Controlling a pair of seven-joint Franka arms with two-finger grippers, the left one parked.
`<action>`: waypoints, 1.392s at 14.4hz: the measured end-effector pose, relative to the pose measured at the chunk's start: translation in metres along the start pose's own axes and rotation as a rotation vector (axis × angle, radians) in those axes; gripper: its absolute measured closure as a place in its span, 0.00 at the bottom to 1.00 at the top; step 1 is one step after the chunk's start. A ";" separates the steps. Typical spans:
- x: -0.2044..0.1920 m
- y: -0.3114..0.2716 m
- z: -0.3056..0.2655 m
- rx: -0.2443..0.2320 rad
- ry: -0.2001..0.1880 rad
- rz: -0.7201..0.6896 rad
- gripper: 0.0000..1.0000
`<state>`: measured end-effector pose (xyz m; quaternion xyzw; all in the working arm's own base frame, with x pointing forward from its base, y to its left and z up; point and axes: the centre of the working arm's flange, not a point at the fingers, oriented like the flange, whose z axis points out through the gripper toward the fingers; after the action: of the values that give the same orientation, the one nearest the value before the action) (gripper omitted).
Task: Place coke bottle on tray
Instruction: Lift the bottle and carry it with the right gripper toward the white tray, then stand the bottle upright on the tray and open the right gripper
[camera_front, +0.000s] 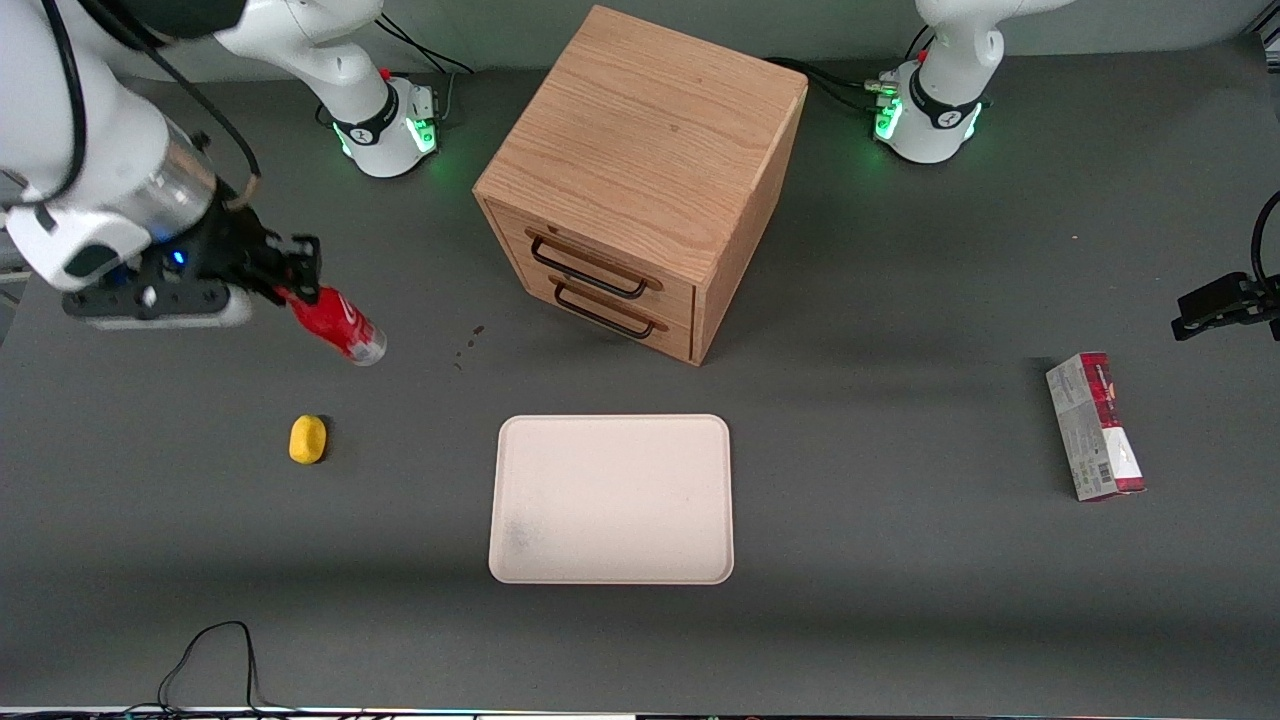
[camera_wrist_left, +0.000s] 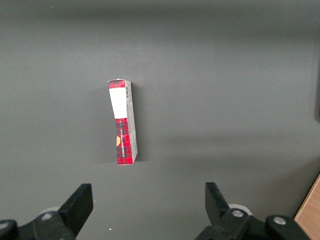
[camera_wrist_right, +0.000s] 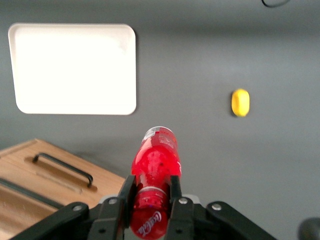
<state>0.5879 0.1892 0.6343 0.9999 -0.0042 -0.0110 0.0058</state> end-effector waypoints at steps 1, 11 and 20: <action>0.016 -0.007 0.008 0.000 0.004 -0.002 0.69; 0.078 -0.098 0.076 0.015 0.080 -0.096 0.69; 0.121 -0.123 0.172 0.027 0.118 -0.105 0.69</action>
<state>0.7059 0.3087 0.4584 0.9976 0.0487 0.0476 -0.0080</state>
